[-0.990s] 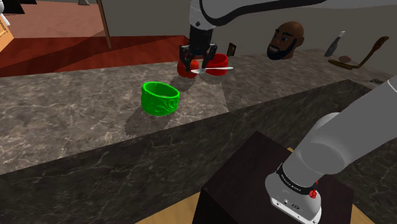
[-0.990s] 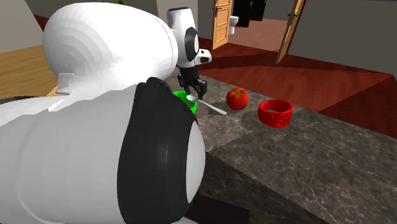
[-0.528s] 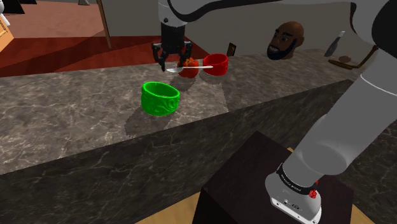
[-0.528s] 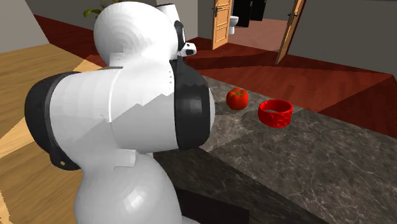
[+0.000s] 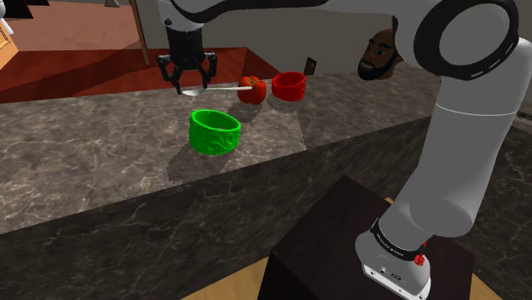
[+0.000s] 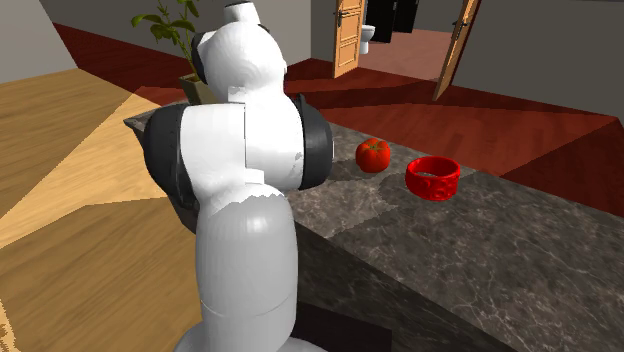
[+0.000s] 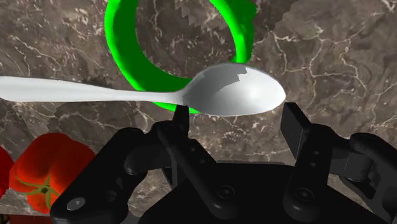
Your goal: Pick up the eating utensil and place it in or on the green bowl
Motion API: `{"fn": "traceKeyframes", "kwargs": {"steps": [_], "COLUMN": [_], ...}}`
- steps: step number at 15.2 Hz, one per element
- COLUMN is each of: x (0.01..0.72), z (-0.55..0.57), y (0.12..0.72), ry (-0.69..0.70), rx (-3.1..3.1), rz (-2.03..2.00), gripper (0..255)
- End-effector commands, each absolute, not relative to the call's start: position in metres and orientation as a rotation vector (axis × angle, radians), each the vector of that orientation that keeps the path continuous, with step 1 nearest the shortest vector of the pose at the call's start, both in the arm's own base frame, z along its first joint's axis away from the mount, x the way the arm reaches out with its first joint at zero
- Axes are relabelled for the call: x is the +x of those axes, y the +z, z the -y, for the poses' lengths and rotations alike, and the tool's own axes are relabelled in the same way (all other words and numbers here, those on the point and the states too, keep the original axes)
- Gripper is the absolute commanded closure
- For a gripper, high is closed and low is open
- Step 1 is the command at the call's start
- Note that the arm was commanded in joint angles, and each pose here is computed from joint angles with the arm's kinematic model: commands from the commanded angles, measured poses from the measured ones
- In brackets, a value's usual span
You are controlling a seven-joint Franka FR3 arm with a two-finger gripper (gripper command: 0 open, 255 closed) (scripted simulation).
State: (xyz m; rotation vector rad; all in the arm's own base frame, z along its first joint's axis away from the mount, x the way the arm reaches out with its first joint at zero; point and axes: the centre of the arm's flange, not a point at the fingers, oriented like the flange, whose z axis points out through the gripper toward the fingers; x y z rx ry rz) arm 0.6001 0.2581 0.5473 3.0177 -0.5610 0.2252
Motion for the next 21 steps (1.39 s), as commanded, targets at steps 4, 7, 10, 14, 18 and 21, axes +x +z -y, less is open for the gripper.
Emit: {"fn": "traceKeyframes", "kwargs": {"steps": [4, 7, 10, 14, 18, 21], "x": [0.614, 0.614, 0.614, 0.614, 0.614, 0.614], "z": [-0.275, -0.275, -0.275, -0.275, -0.275, -0.275], "y": [0.535, 0.519, 0.503, 0.482, 0.472, 0.472], "ry": [0.225, 0.225, 0.225, 0.225, 0.225, 0.225], "rx": [3.017, 3.017, 3.017, 3.017, 3.017, 3.017], "rz": [0.564, 0.564, 0.564, 0.564, 0.564, 0.564], "gripper": [255, 255, 255, 255, 255, 255]}}
